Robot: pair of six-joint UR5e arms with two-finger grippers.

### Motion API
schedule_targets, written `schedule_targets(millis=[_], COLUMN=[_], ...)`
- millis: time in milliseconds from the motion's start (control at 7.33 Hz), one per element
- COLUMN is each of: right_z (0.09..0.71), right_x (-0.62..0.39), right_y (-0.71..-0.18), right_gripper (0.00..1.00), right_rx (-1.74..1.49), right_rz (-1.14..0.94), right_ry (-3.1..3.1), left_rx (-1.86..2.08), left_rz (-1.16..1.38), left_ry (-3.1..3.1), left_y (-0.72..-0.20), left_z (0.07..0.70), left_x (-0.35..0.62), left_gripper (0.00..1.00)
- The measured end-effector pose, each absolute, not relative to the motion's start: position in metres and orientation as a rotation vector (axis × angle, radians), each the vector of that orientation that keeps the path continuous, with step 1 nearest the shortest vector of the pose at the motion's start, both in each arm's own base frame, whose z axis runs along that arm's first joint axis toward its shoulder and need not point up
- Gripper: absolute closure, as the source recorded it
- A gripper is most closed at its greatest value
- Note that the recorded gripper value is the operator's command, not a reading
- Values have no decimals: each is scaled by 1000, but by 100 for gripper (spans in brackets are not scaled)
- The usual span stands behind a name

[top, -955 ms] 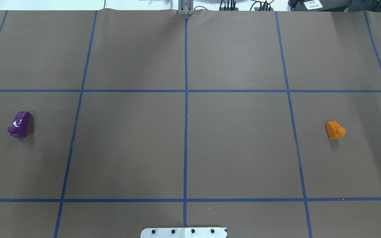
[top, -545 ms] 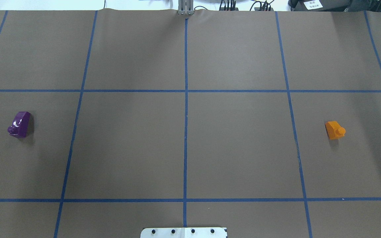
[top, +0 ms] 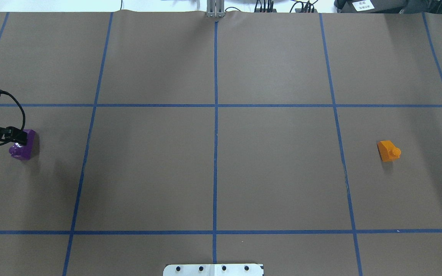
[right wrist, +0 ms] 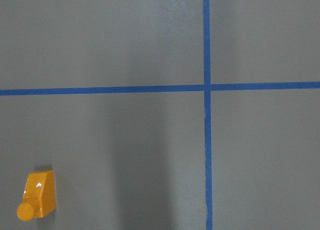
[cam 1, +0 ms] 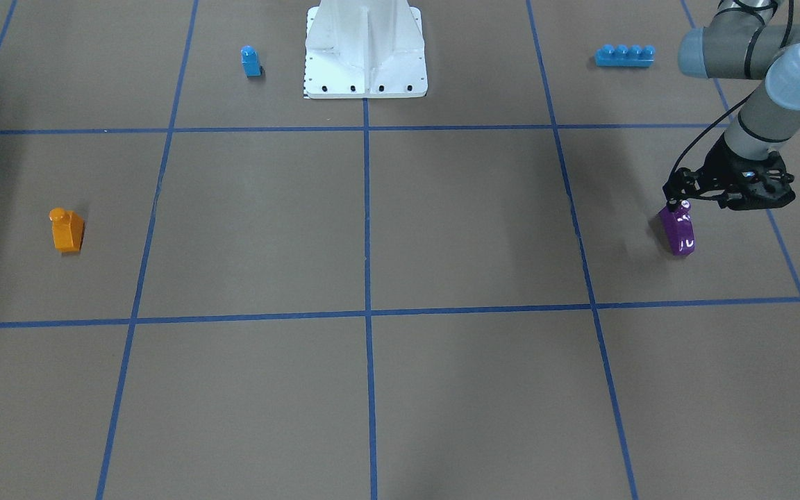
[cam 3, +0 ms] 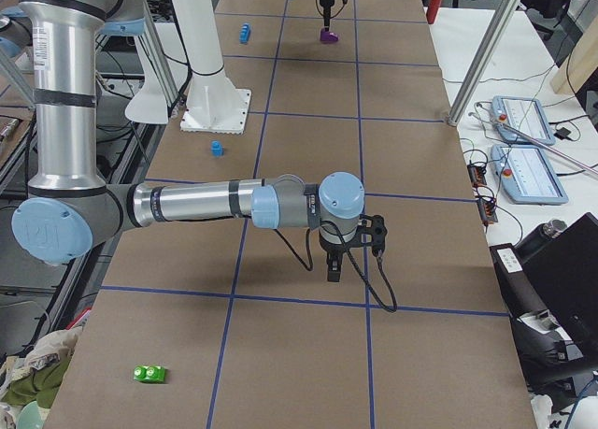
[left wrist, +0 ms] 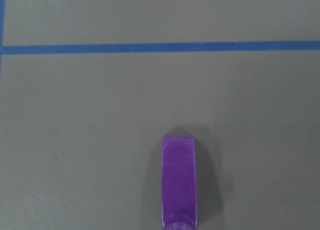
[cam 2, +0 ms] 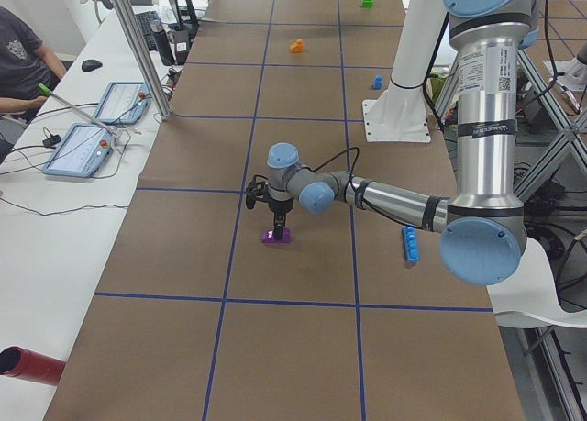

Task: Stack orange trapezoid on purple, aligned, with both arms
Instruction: 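Lower the left gripper onto the purple trapezoid and close on it, then carry the purple trapezoid with the left gripper toward the table center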

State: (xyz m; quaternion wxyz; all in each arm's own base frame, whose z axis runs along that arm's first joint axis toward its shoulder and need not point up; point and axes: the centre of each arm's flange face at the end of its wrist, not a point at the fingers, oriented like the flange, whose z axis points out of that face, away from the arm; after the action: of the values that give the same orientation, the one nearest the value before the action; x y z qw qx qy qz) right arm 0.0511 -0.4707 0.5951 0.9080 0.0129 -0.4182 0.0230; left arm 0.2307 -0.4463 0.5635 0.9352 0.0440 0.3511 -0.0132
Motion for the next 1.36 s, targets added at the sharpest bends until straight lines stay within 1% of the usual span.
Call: schedule_targets(millis=[136,273,409,545,682,818,1091,1364], right_z=[595,596,596,596,597,597,596,595], right_x=[51,50,50,50,50,50,50,50], right_y=[-471,-471,-471,-471,-471,-471,-471,-471], right_gripper=[0,0,0,0,0,0,0,0], right_rx=[25,24,23,22,21,21,22,24], right_rz=[48,48,48,49,49,49,49,48], right_ry=[-870,-873,-874,-875,-875,-875,-875,-876], left_rx=[96,93,89,85,82,79,74,92], left_rz=[-29,-25,-18,-10,-4,-2,0,8], left_ry=[733,740,742,741,739,736,738,757], left_y=[-448,-447,-445,-443,-442,-440,-437,-437], left_z=[574,580,583,585,586,588,587,560], left_x=[241,249,255,260,261,261,257,257], left_gripper=[0,2,12,50,97,100,100,100])
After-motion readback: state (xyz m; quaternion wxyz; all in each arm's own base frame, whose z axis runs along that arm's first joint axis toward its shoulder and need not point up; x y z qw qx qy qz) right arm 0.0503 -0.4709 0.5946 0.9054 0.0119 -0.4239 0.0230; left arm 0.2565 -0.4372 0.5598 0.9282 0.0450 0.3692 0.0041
